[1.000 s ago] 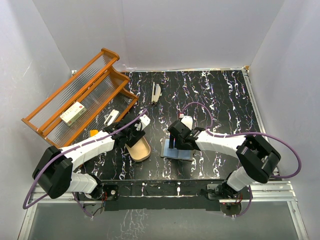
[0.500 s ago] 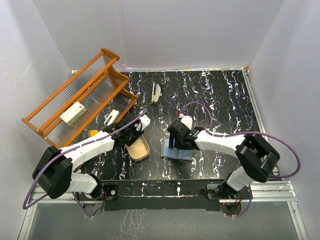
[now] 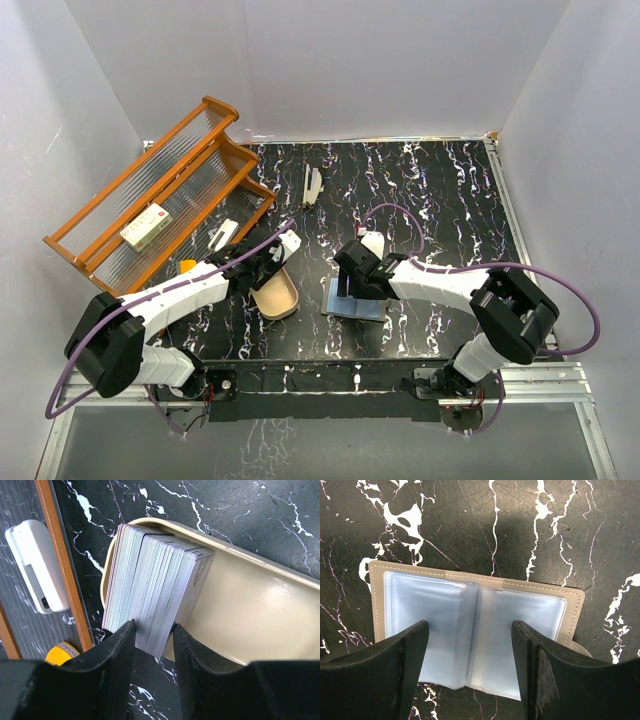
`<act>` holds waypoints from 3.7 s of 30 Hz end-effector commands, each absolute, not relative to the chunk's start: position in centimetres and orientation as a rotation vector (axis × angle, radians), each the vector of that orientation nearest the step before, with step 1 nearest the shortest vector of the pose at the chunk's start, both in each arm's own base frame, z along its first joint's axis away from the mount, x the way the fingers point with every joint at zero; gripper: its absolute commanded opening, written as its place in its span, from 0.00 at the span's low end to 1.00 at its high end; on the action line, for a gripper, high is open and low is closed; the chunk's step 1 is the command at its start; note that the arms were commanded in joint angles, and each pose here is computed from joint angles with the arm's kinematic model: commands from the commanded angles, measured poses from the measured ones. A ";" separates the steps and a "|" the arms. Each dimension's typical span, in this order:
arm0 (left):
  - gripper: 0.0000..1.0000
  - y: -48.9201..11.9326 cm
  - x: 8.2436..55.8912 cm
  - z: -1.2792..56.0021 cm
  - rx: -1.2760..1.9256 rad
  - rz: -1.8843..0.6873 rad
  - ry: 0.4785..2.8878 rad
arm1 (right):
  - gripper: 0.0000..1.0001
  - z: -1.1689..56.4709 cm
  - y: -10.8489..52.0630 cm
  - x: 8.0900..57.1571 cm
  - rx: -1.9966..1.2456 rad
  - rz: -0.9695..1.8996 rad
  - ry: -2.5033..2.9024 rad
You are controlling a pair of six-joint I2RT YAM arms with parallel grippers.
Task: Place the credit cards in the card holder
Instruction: Adjust the storage box at the center of the board.
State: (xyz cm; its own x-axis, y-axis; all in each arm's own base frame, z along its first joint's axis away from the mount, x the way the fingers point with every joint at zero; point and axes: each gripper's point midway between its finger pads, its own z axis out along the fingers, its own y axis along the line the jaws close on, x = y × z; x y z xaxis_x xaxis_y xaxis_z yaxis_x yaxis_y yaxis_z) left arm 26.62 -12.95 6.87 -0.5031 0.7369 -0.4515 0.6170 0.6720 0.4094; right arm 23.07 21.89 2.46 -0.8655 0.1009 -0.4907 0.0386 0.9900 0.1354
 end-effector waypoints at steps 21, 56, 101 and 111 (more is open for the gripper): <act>0.46 -12.5 27.4 6.9 1.102 0.347 2.280 | 0.66 0.1 21.5 21.9 0.112 0.157 2.678; 0.53 -10.8 23.5 10.5 0.065 0.192 2.497 | 0.66 1.8 22.4 22.1 0.114 0.236 2.658; 0.16 -16.8 22.9 4.6 0.312 -0.202 2.540 | 0.66 4.7 23.5 21.7 -0.060 0.396 2.583; 0.13 -17.2 26.2 6.1 0.411 -0.087 2.459 | 0.65 3.8 23.2 20.7 -0.057 0.428 2.603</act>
